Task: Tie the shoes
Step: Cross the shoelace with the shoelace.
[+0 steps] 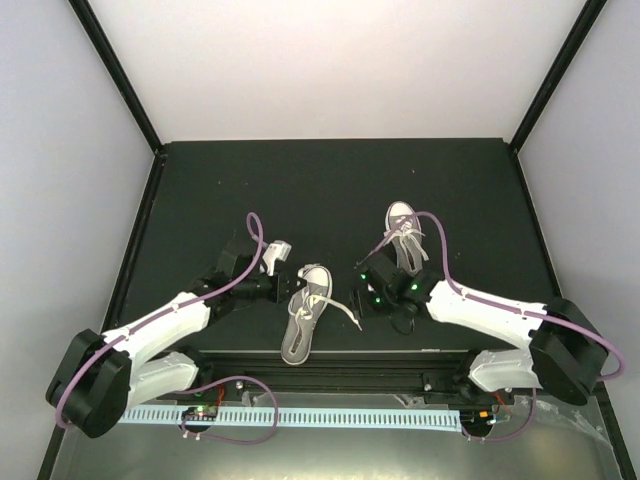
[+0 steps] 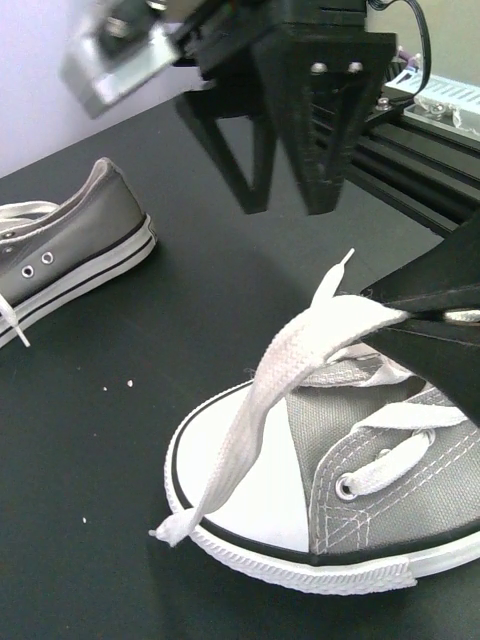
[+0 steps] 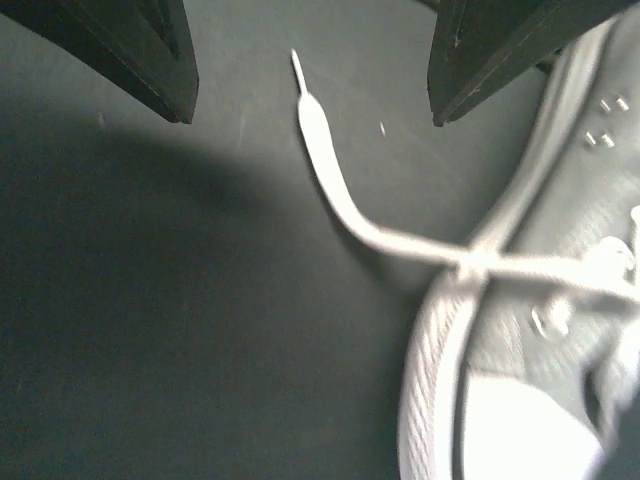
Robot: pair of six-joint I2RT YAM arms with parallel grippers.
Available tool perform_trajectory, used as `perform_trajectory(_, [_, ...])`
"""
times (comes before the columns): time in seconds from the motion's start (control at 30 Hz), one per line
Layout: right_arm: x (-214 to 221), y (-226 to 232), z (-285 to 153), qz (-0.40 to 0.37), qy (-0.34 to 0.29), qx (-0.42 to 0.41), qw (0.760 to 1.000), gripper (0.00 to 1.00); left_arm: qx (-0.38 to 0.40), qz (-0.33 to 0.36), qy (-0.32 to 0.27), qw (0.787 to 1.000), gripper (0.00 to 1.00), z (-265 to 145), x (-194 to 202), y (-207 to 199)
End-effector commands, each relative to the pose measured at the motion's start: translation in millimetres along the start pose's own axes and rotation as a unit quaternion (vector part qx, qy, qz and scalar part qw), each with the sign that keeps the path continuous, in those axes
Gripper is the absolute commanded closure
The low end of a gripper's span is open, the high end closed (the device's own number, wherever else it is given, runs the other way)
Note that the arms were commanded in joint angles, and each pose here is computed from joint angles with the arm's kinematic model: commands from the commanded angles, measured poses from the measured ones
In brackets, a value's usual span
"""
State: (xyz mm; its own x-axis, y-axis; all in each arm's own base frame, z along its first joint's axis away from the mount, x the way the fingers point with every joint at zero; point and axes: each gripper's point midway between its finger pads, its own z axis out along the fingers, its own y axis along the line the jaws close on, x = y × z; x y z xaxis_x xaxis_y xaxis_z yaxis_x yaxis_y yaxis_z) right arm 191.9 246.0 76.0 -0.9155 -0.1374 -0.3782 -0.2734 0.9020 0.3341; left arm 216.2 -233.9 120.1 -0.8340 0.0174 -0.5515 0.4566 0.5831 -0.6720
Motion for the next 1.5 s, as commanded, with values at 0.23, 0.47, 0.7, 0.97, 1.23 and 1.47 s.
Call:
perform_trajectory(0.23, [52.0, -3.3, 5.4, -0.052, 0.070, 0.040, 0.995, 0.55, -0.007, -0.008, -0.004, 1.000, 0.98, -2.0, -2.7, 2.6])
perform_trajectory(0.47, [48.8, 3.6, 20.6, -0.065, 0.084, 0.051, 0.993, 0.60, -0.007, -0.007, 0.000, 1.000, 0.98, -2.0, -0.9, 2.8])
perform_trajectory(0.7, [55.1, 4.5, 35.5, -0.071, 0.100, 0.059, 0.991, 0.62, -0.006, -0.008, 0.001, 1.000, 0.98, -1.6, -0.3, 3.1])
perform_trajectory(0.97, [54.8, -4.5, 47.4, -0.079, 0.102, 0.091, 0.987, 0.67, -0.004, -0.007, 0.003, 1.000, 0.99, -1.1, 0.5, 2.4])
perform_trajectory(1.23, [57.6, -17.1, 52.8, -0.086, 0.104, 0.128, 0.983, 0.74, -0.003, -0.007, 0.003, 1.000, 0.98, -1.7, -0.1, 1.2])
perform_trajectory(1.47, [53.3, -22.1, 54.8, -0.090, 0.083, 0.156, 0.980, 0.95, -0.003, -0.006, 0.000, 1.000, 0.98, -3.3, -0.2, 1.1])
